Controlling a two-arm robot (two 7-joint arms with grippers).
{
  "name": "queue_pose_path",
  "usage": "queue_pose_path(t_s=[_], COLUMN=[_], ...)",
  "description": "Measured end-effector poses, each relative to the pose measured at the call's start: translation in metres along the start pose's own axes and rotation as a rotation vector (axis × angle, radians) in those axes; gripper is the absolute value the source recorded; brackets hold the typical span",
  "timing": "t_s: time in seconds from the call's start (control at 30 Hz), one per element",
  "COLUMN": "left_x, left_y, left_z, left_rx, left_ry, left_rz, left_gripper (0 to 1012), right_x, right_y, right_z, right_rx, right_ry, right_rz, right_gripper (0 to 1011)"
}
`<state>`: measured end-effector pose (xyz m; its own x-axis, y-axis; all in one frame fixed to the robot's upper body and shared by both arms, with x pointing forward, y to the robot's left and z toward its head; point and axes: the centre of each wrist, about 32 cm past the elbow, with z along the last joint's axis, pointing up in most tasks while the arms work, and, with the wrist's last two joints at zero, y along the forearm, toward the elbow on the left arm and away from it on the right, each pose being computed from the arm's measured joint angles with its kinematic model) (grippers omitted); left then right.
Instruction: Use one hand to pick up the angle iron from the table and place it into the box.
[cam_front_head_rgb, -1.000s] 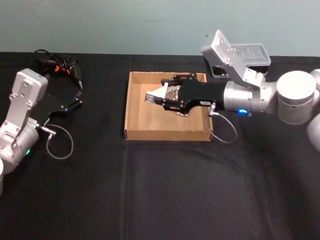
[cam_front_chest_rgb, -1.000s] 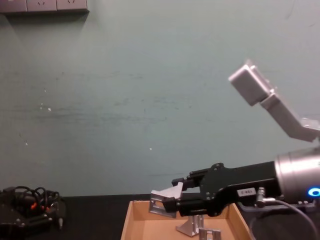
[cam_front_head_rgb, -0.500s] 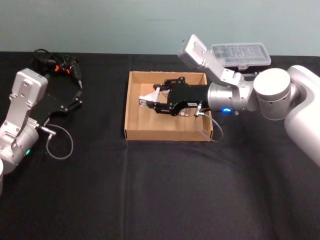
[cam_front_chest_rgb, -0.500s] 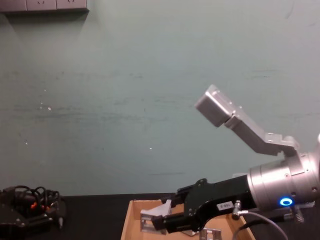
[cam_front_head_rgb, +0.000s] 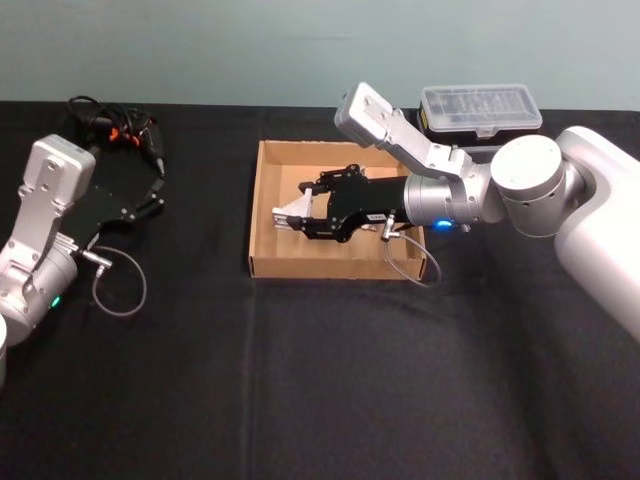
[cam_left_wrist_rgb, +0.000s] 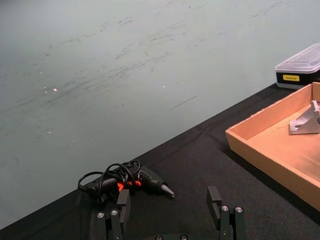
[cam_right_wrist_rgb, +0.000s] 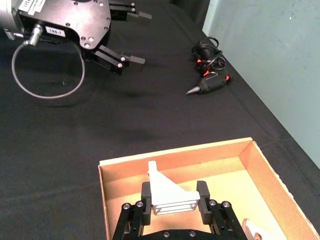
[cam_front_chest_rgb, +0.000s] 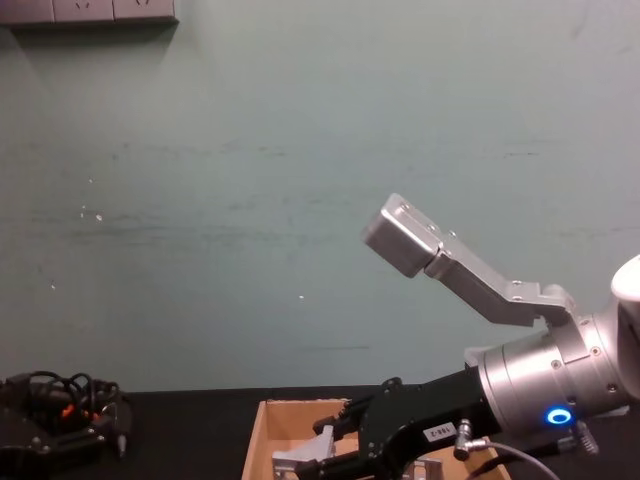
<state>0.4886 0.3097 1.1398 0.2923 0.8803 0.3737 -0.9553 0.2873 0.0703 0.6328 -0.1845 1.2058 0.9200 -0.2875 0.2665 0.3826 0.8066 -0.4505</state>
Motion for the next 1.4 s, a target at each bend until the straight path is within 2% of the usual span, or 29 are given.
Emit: queue_pose_path(t_s=[0.5, 0.67, 0.7, 0.8, 0.83, 1.03, 1.2, 1.4], left_x=[0.0000, 0.0000, 0.0000, 0.0000, 0.0000, 0.0000, 0.0000, 0.0000], left_y=[0.0000, 0.0000, 0.0000, 0.0000, 0.0000, 0.0000, 0.0000, 0.0000], left_z=[0.0000, 0.0000, 0.0000, 0.0000, 0.0000, 0.0000, 0.0000, 0.0000], left_rx=[0.000, 0.000, 0.000, 0.000, 0.000, 0.000, 0.000, 0.000], left_ry=[0.000, 0.000, 0.000, 0.000, 0.000, 0.000, 0.000, 0.000], left_rz=[0.000, 0.000, 0.000, 0.000, 0.000, 0.000, 0.000, 0.000], left_gripper=[1000, 1000, 1000, 1000, 1000, 1000, 1000, 1000], right_x=[-0.002, -0.002, -0.002, -0.002, -0.002, -0.002, -0.004, -0.010], right_y=[0.000, 0.000, 0.000, 0.000, 0.000, -0.003, -0.010, -0.025], right_z=[-0.001, -0.001, -0.001, -0.001, -0.001, 0.001, 0.003, 0.005], right_rx=[-0.036, -0.041, -0.042, -0.043, -0.043, -0.030, 0.001, 0.059], right_ry=[0.000, -0.003, -0.004, -0.006, -0.008, -0.011, -0.001, 0.029], right_rz=[0.002, 0.005, 0.005, 0.007, 0.007, 0.000, -0.037, -0.131], right_gripper=[547, 640, 706, 762, 816, 980, 1000, 1000])
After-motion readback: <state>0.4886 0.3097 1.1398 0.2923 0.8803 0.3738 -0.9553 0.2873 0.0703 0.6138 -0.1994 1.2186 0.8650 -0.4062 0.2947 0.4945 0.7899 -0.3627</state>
